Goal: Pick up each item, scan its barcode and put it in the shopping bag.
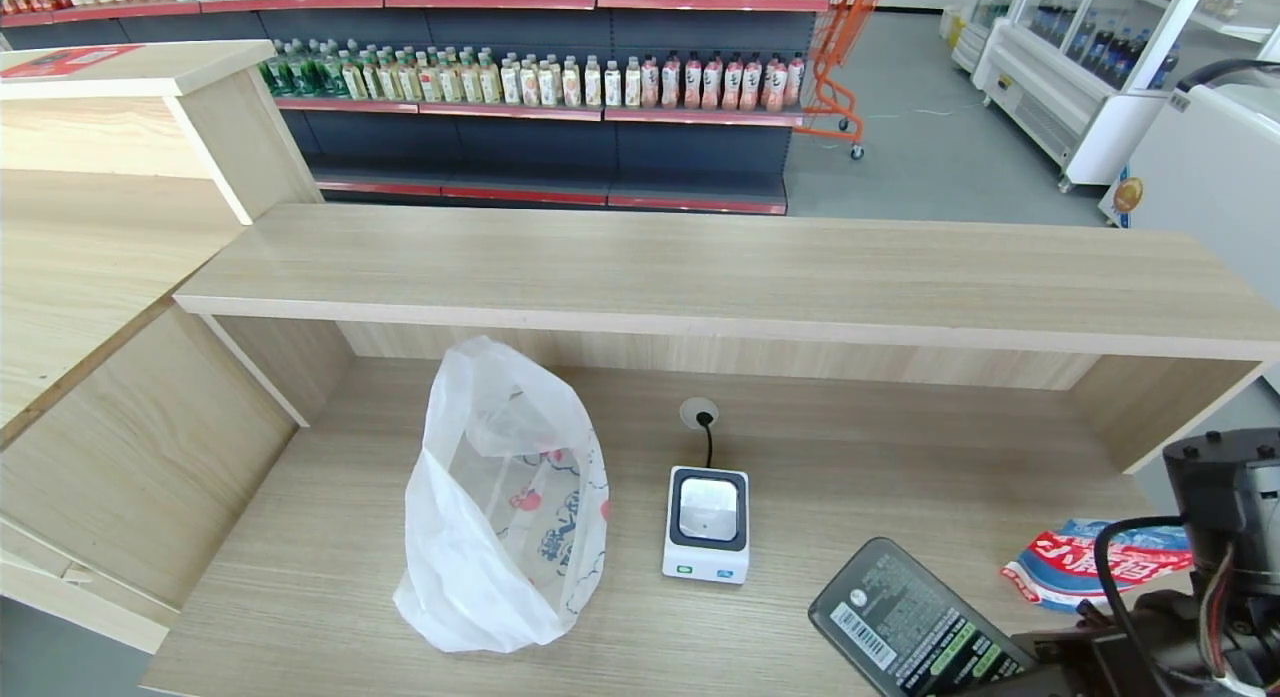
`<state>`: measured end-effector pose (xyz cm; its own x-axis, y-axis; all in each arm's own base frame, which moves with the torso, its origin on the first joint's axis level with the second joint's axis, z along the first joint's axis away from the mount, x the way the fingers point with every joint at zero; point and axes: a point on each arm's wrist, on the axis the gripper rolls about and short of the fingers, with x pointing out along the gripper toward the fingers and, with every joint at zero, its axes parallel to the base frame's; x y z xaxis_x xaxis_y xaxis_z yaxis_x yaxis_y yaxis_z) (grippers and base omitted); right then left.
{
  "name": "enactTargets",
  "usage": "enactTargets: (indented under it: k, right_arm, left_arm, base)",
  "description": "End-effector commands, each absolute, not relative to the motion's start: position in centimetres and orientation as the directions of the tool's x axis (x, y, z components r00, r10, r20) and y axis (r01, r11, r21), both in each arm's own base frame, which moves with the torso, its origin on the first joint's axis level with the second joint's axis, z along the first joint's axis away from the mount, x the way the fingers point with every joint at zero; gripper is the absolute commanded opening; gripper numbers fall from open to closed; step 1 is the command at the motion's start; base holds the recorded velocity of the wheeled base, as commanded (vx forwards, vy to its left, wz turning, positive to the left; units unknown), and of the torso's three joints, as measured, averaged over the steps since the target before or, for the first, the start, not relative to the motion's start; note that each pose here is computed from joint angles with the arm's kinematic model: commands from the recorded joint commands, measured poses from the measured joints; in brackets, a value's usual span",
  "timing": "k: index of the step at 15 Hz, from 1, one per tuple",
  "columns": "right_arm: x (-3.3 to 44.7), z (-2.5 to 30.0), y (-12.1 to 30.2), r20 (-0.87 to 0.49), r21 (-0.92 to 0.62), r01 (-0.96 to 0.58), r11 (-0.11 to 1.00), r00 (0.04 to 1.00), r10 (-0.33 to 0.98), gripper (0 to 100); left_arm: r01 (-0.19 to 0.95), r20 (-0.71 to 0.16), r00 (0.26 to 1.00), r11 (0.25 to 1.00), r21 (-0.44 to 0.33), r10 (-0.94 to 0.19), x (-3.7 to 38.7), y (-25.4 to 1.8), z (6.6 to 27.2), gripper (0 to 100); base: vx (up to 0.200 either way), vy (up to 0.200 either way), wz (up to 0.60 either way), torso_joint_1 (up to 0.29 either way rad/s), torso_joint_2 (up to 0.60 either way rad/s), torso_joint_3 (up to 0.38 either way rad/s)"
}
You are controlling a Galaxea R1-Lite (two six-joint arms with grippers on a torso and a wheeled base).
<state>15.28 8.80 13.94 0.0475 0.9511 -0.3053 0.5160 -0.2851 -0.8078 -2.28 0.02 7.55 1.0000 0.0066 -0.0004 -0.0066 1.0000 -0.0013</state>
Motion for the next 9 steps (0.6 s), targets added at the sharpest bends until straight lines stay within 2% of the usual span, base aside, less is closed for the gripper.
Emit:
enactTargets:
  k: [1,3,5,9]
  right_arm:
    - [15.4,13.9,9.3,-0.3,-0.811,0.523,-0.263,0.014,0.954,0]
    - [15.3,13.9,9.7,-0.279,-0.817,0.535,-0.216,-0.039,0.96,0]
    - [15.6,14.7,9.9,-0.246,-0.79,0.586,-0.181,-0.034,0.969,0]
    - [16.4,14.0,10.4,-0.239,-0.773,0.611,-0.171,-0.031,0.97,0]
  left_arm:
    - [-0.006,0.0,1.0,1.0,-0.002,0.006,-2.3,0.0,7.5,100]
    - [-0.008,0.0,1.0,1.0,-0.002,0.008,-2.3,0.0,7.5,100]
    - [-0.006,0.0,1.0,1.0,-0.002,0.006,-2.3,0.0,7.5,100]
    - [-0.008,0.0,1.0,1.0,-0.002,0.008,-2.3,0.0,7.5,100]
  base:
    - [0.0,0.0,0.0,0.0,0.0,0.0]
    - [0.0,0.0,0.0,0.0,0.0,0.0]
    - [0.0,0.0,0.0,0.0,0.0,0.0]
    - [0.0,0.0,0.0,0.0,0.0,0.0]
